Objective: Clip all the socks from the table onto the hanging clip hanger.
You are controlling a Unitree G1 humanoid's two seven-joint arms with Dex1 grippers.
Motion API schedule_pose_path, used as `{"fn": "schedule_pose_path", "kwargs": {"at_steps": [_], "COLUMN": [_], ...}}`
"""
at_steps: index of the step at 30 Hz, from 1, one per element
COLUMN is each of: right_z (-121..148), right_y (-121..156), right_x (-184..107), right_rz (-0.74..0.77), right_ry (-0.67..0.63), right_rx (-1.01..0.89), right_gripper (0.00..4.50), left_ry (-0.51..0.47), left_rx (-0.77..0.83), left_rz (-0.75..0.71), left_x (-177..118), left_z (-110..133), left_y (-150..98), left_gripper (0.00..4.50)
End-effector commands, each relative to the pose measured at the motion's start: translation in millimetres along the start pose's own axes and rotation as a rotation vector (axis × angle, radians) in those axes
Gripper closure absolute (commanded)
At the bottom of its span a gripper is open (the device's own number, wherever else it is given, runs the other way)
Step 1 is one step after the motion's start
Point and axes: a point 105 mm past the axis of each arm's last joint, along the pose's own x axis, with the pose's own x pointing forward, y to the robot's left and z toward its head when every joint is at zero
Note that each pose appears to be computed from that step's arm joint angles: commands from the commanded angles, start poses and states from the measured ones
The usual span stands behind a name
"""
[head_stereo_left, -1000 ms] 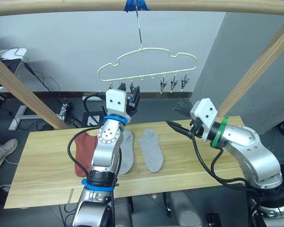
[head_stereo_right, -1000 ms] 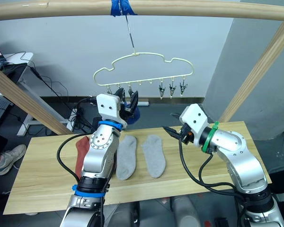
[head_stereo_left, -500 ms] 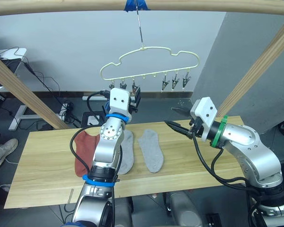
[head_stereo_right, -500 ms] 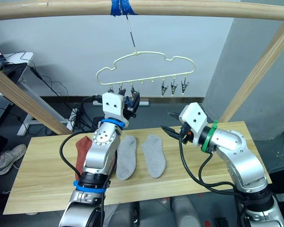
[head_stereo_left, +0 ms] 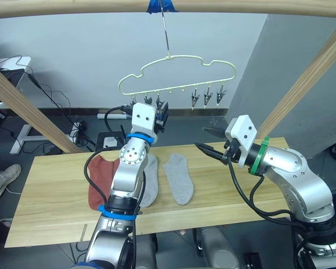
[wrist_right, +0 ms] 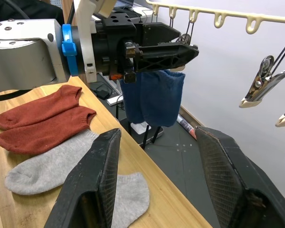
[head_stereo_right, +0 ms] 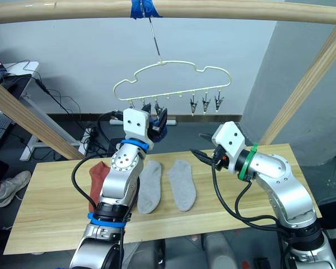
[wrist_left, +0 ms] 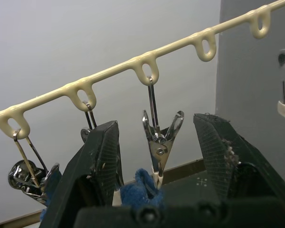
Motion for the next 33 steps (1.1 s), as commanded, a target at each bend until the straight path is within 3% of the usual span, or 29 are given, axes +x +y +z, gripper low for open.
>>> {"fn": "schedule_pose_path", "kwargs": {"at_steps": [1, 7, 15, 33], "right_z": [6, 5, 5, 5], "right_y": [-3, -3, -3, 0], "right_x": [-4, -4, -3, -2], "right_rz": [-0.01, -0.012, -0.005, 0.014], "right_ry": [-0.025, -0.022, -0.022, -0.026], "right_rx": [-0.017, -0.018, -0.02, 0.005], "right_gripper": [1.92, 1.92, 1.92, 1.92], "left_ry": [-0.116, -0.101, 0.012, -0.034], "left_rx": [-0.001, 0.006, -0.011, 0.021], "left_rz": [-0.025, -0.038, -0.053, -0.006], "left_x": [-7, -22, -24, 3], "left_z": [26, 21, -3, 9], "left_y": [-6, -7, -8, 8], "left_gripper": [1.71, 1.71, 1.71, 1.71]}}
